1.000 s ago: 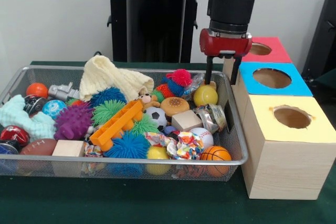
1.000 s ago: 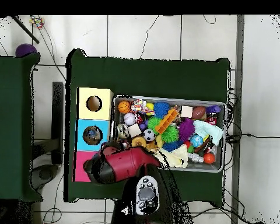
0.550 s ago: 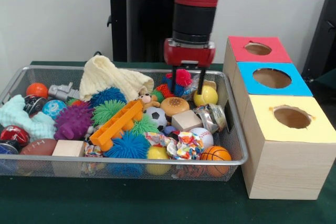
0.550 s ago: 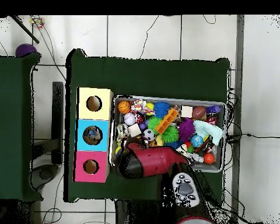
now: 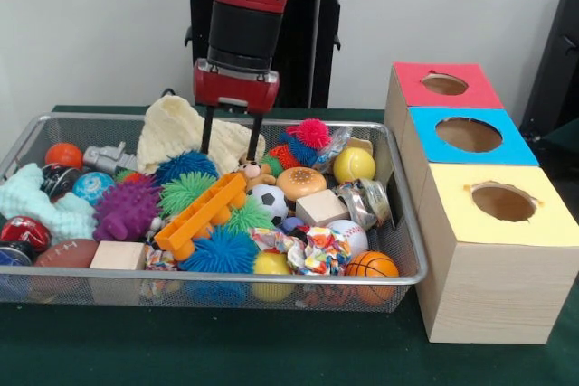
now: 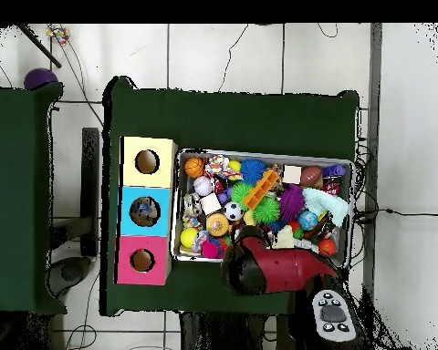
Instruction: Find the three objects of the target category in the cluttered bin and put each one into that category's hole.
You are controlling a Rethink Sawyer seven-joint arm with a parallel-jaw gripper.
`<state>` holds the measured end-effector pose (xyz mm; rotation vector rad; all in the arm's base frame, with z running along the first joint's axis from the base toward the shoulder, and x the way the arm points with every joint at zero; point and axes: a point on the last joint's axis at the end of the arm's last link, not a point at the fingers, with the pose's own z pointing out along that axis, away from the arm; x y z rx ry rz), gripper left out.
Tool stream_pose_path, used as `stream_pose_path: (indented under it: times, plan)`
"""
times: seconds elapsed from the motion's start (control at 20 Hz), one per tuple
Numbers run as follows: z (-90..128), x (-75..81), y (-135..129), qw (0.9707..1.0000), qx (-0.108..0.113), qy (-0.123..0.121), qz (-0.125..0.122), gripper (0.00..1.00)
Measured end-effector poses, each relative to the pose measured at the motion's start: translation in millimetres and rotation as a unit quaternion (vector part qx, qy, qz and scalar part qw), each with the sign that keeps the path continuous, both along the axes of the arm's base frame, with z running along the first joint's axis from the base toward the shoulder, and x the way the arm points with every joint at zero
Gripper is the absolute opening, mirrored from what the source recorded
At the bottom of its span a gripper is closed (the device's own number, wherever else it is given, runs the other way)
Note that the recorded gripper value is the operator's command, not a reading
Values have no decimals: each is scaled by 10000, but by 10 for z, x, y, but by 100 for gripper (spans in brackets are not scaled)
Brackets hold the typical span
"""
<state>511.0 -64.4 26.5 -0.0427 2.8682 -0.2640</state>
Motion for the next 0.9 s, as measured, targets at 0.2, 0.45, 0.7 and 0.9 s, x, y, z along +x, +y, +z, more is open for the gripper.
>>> stream_pose_path:
  times: [0.2,0.45,0.7,0.9]
  plan:
    - [44,-177,27,9997,-167,-102,133,100]
    - [73,-382,239,9989,-226,-166,376,100]
    - [81,-641,493,9979,-211,-100,604,100]
    - [74,-915,681,9972,-165,127,719,100]
